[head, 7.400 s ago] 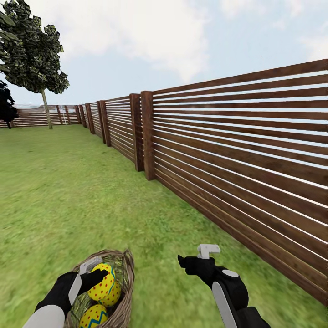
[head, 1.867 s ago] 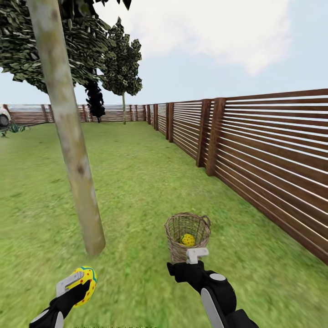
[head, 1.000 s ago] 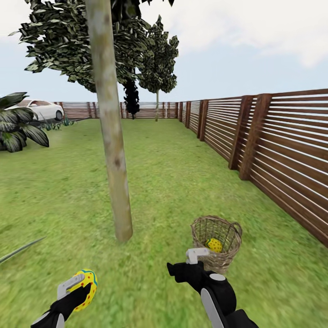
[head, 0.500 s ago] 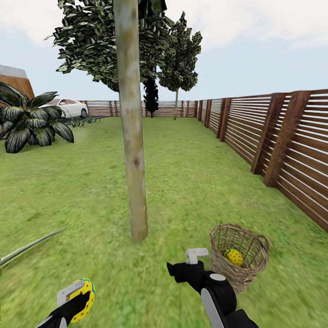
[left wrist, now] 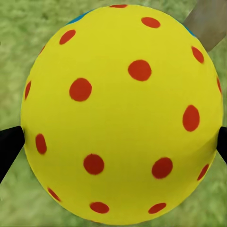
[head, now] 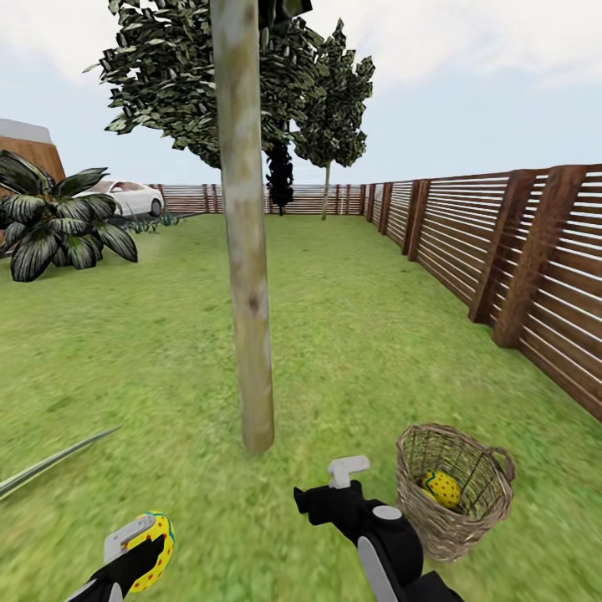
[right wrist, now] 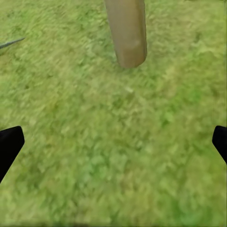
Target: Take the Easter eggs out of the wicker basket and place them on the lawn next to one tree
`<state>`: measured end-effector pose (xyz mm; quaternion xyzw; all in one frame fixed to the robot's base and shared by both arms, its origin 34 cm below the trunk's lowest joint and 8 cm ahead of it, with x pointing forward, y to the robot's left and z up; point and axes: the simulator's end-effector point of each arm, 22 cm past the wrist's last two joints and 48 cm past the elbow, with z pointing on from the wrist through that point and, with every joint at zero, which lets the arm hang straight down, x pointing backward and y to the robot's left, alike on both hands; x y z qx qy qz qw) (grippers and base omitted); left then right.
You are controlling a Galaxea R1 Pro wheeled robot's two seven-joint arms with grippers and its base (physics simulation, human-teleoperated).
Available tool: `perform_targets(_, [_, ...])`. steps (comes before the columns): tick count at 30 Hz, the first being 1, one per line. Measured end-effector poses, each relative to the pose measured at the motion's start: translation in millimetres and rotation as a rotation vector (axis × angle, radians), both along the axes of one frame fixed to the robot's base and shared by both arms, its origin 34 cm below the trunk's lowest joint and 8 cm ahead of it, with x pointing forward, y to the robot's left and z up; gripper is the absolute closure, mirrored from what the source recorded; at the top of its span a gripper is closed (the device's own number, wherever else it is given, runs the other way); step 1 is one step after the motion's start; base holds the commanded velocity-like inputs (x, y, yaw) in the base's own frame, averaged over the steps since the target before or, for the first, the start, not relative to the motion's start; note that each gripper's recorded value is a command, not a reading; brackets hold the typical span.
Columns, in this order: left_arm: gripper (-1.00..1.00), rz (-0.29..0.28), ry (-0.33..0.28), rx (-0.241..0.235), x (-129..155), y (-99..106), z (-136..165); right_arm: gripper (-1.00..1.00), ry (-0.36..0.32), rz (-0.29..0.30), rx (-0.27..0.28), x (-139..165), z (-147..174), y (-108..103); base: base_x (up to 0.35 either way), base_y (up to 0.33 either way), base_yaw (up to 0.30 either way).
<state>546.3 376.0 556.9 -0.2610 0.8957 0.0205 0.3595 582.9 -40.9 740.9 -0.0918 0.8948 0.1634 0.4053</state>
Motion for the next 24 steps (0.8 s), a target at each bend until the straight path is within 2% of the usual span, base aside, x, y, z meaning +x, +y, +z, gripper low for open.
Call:
perform_targets(10, [1.0, -0.001, 0.007, 0.001, -1.6, -0.1, -2.5, -1.0, 0.005, 0.004, -0.004, -1.0, -2.8, 1.8, 0.1, 0.0, 0.238])
perform_targets(18, [1.0, -0.003, 0.027, -0.01, -7.0, -4.4, -11.3, -1.0, 0.011, 0.003, -0.007, -1.4, -5.9, 0.9, 0.195, 0.0, 0.267])
perform_targets(24, [1.0, -0.003, 0.036, -0.018, -9.4, -7.0, -15.7, -1.0, 0.013, 0.002, -0.008, -1.1, -7.3, 0.0, 0.029, 0.0, 0.212])
